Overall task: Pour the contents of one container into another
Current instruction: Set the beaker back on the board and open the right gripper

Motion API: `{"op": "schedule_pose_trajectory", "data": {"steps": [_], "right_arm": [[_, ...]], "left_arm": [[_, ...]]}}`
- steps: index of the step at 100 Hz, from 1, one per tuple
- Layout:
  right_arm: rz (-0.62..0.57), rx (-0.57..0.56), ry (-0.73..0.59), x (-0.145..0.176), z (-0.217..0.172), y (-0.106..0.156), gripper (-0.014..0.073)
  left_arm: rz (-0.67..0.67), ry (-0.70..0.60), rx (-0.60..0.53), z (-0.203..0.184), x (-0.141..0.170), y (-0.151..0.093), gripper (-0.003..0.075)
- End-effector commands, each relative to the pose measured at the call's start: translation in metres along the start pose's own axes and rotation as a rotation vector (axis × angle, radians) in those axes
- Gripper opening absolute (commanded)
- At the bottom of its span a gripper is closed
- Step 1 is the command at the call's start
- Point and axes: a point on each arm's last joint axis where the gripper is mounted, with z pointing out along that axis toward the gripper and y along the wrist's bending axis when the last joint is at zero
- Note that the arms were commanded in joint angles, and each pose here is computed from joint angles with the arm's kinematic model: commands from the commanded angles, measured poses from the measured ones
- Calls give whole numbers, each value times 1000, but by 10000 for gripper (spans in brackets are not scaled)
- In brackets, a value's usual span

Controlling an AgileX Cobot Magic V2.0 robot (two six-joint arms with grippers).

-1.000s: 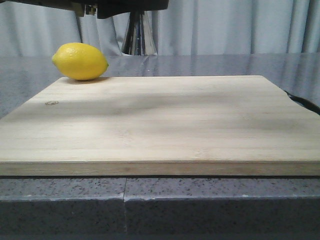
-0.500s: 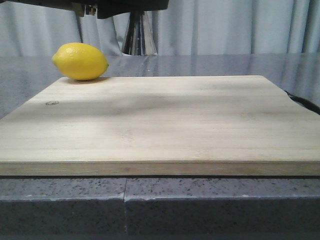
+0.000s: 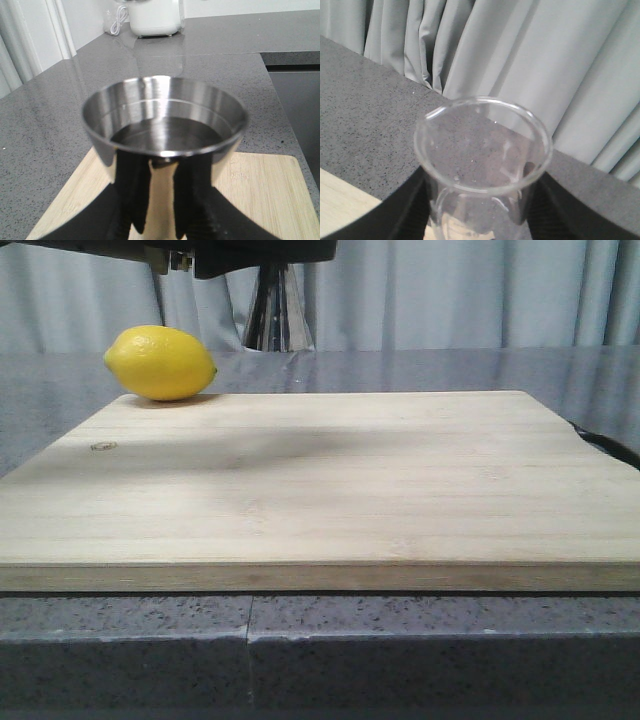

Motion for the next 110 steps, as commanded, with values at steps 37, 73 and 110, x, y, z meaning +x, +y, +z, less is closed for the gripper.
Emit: {"op": "schedule_pose_trajectory", "data": {"steps": [37, 73, 110], "right_arm": [[111, -270, -88, 60, 13, -1, 279], [107, -438, -93, 94, 48, 7, 279], [73, -502, -64, 125, 73, 13, 279]], "left_arm": [[10, -131, -10, -3, -31, -2, 197], [10, -131, -10, -3, -31, -2, 197], [10, -131, -10, -3, -31, -2, 197]]}}
